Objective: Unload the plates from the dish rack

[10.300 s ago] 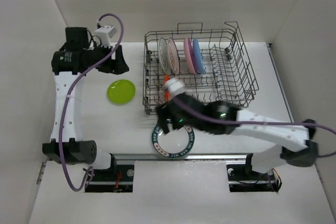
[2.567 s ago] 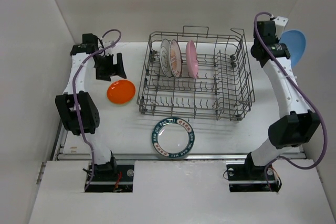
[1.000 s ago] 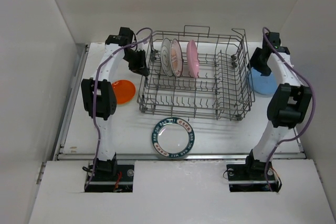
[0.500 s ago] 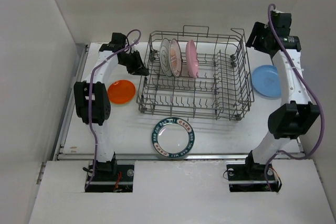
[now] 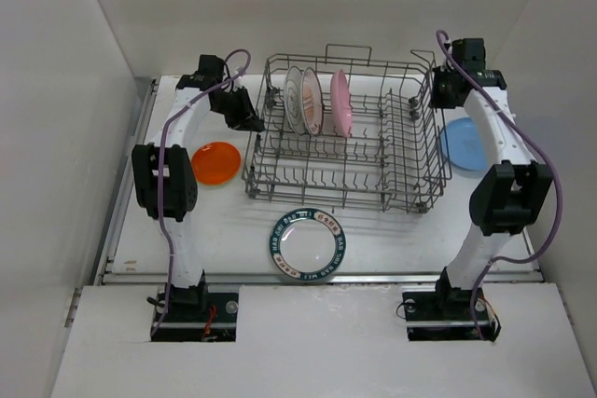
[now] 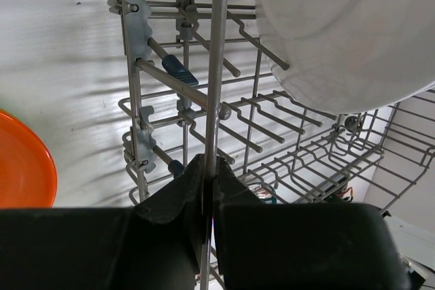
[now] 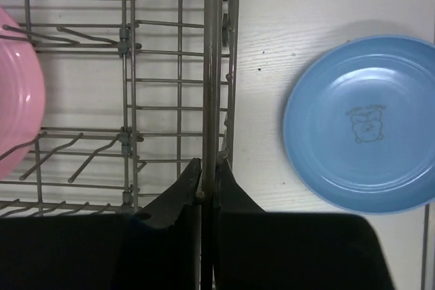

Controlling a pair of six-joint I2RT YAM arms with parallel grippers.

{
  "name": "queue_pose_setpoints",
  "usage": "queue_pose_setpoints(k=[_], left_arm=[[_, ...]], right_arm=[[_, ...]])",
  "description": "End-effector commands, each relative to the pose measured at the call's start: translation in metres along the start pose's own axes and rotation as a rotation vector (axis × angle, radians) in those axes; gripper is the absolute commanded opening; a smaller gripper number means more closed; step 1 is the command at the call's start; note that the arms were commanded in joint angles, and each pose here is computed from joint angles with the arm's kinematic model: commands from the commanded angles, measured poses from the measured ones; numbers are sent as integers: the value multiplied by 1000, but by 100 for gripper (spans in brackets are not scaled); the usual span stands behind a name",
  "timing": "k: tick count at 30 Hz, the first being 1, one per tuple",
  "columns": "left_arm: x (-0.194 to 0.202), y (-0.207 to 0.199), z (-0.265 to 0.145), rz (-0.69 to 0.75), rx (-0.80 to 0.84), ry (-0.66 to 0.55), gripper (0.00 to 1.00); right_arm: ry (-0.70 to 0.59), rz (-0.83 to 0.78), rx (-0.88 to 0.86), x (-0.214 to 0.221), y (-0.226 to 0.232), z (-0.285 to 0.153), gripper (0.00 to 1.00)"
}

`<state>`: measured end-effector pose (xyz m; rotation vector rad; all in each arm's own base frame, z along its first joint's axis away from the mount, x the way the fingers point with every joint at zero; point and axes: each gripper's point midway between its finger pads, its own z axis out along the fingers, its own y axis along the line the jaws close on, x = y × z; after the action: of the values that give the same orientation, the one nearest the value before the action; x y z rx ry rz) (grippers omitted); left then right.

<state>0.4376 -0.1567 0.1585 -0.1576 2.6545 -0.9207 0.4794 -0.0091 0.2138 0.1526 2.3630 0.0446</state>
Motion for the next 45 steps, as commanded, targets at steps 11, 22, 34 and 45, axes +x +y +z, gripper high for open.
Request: queue_pose_setpoints(k=[11,22,34,45], left_arm=[[-44,21,-8,-6,-93,-70,0],[-20,10,-9,2,-113,-60,0],[-27,14,-22,50,-171,-108,15],[-35,8,-31,122,-167,-125,44]], right_arm=[[-231,150,-113,-101,53,38,0],[-418,69,30,-150,51,-23,95],[-513,-185,-392,-103,212,-96,97],[-318,-258,-547,-46,289,2,71]])
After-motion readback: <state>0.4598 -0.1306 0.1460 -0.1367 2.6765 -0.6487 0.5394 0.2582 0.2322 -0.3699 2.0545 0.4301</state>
